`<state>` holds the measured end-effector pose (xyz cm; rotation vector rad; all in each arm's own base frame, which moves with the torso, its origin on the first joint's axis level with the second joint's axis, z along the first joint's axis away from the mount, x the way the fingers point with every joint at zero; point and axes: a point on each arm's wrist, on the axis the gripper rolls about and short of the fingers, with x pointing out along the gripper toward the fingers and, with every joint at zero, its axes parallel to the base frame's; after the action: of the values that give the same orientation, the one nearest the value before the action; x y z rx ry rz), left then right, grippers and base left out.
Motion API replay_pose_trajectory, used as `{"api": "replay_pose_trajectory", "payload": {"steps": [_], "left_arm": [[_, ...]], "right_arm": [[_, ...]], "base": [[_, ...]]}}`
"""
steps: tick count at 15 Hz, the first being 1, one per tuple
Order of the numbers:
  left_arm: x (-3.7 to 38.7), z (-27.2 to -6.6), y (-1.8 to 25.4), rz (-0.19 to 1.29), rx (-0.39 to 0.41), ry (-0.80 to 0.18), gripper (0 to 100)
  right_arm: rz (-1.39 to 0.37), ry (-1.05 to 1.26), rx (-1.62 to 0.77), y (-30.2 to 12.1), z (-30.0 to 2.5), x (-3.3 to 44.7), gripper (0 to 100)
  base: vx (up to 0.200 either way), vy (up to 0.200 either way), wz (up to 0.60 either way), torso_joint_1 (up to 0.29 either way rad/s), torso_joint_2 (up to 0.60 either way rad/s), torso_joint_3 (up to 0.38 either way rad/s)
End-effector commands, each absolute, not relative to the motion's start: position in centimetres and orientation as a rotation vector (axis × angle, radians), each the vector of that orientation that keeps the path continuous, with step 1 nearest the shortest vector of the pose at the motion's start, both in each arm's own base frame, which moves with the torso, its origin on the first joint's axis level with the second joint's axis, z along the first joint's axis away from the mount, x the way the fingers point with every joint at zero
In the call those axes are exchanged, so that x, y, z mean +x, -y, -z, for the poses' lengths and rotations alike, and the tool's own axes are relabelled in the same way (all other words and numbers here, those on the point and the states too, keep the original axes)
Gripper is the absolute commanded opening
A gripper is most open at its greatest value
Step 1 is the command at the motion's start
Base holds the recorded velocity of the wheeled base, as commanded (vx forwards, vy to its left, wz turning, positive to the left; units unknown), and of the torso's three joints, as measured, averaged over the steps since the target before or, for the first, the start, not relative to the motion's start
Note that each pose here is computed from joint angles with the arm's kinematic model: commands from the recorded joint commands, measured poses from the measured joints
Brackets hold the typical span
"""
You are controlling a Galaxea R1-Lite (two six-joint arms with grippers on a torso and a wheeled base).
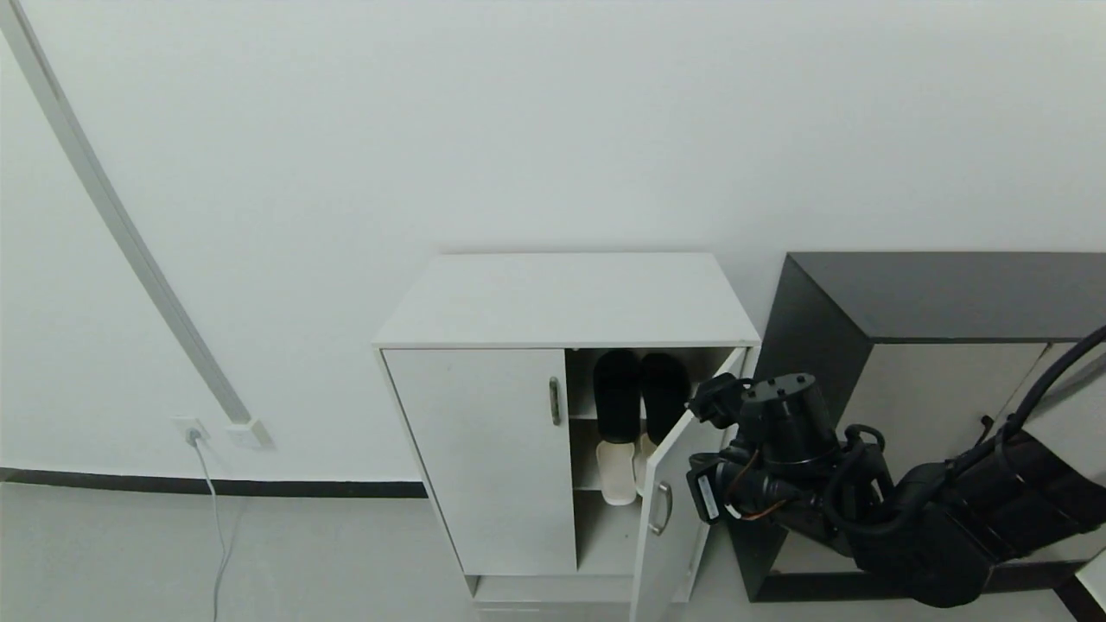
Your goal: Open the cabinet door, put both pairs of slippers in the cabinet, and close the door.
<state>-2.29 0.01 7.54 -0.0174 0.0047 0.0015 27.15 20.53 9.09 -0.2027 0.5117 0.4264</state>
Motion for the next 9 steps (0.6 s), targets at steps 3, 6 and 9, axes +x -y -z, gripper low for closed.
{"api": "replay_pose_trajectory", "payload": {"steps": [3,6,9], "left_arm": [[-2.3,-7.5,0.0,-0.002,-0.017,-0.006,0],[-2.3,-7.5,0.0,-0.002,-0.017,-0.006,0],[-2.3,-7.5,0.0,-0.002,-0.017,-0.006,0]], "right_arm": [[-0.423,-0.522,-0.208,-20.8,-8.4,27.5,0],[-0.412,-0.526,-0.202,-21.4,-7.7,28.6,0],[-0.409,-0.512,-0.185,-22.0,-6.8,29.8,0]], "base": [[0.0,0.0,0.0,0.0,0.0,0.0],[0.0,0.0,0.0,0.0,0.0,0.0],[0.0,0.0,0.0,0.0,0.0,0.0]]}}
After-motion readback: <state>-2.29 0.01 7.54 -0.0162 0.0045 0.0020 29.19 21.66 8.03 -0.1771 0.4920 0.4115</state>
